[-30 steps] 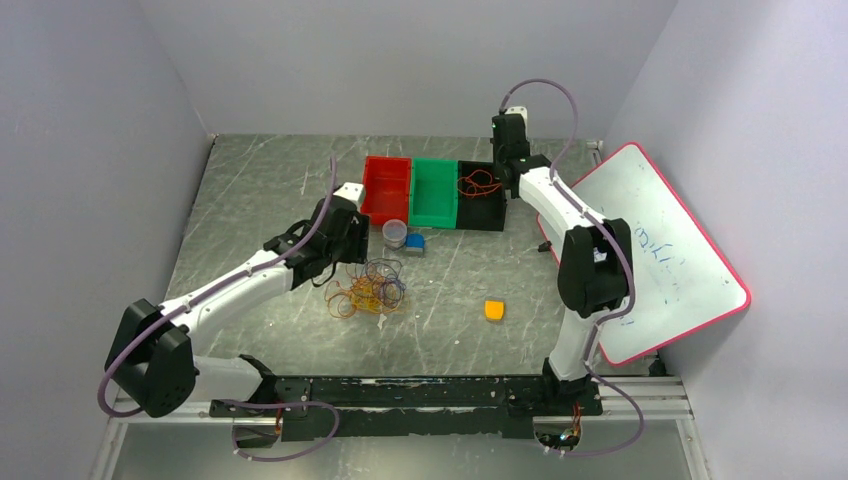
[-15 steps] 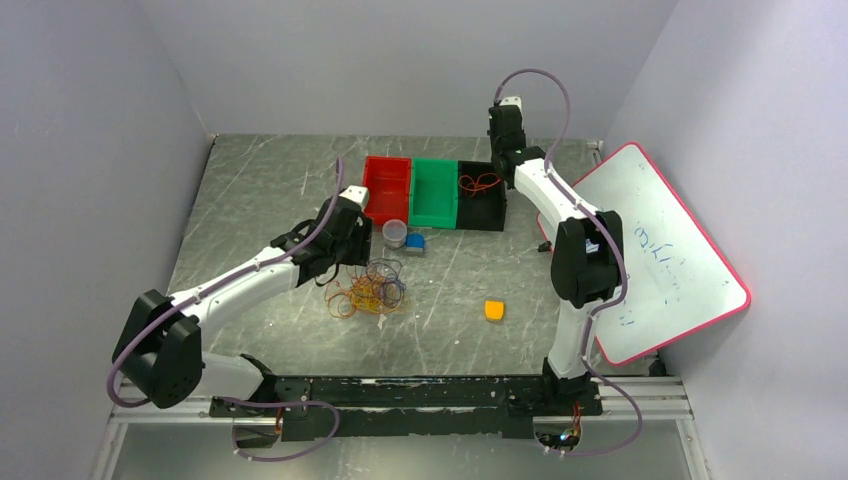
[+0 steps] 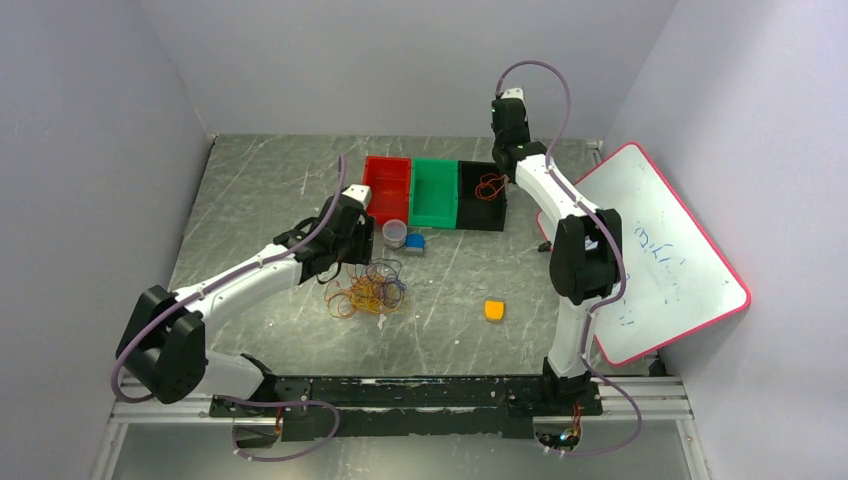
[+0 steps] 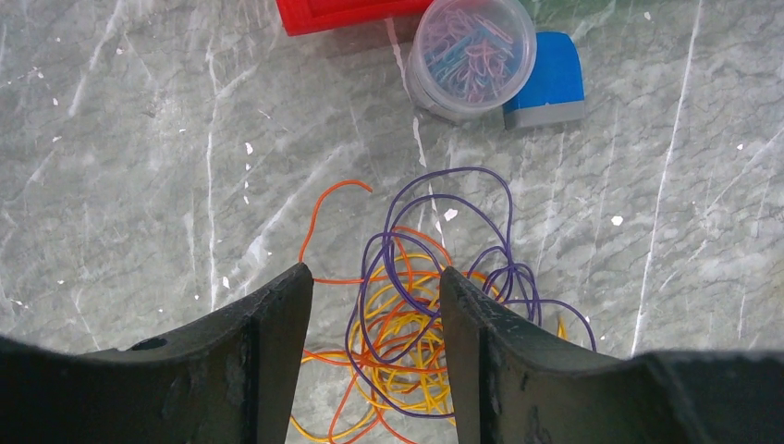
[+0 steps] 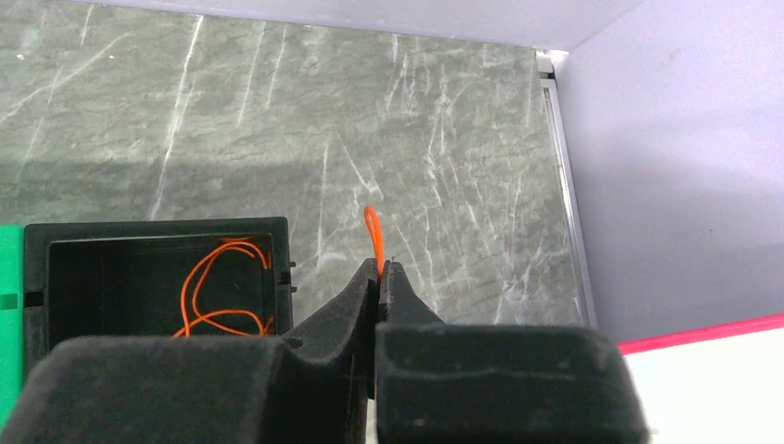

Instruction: Untangle the cables

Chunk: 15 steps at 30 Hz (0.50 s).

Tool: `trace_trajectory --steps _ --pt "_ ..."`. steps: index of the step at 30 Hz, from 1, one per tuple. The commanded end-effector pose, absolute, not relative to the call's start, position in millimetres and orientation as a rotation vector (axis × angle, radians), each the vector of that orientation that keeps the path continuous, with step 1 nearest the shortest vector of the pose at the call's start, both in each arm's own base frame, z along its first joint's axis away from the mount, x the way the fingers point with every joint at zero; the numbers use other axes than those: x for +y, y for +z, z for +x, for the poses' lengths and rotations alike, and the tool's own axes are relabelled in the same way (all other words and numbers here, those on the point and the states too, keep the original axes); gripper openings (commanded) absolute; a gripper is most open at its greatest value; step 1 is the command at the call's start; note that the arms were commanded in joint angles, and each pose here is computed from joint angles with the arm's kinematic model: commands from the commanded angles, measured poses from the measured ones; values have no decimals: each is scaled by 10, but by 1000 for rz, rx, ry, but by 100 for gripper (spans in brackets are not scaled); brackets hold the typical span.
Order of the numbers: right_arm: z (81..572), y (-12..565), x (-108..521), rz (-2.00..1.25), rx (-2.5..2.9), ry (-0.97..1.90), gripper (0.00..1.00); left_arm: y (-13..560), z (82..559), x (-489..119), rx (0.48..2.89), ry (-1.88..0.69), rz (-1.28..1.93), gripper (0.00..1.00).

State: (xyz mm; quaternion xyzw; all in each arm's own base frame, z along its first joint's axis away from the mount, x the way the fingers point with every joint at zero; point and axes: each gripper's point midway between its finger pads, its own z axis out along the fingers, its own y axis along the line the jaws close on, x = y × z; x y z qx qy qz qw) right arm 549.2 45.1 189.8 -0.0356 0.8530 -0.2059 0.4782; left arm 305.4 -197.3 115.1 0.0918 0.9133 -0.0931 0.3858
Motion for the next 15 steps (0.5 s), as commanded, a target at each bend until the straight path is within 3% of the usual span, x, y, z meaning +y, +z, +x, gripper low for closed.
trace_trajectory --steps 1,9,15 --pt "5587 1953 463 -95 2061 -491 0 1289 3115 -2069 2290 -277 238 58" --pt "5546 1787 1126 -221 2087 -61 0 1246 3077 -2092 2300 -303 238 58" --pt "5519 1368 1251 -206 2181 22 0 1267 3063 -2037 2291 -285 226 59"
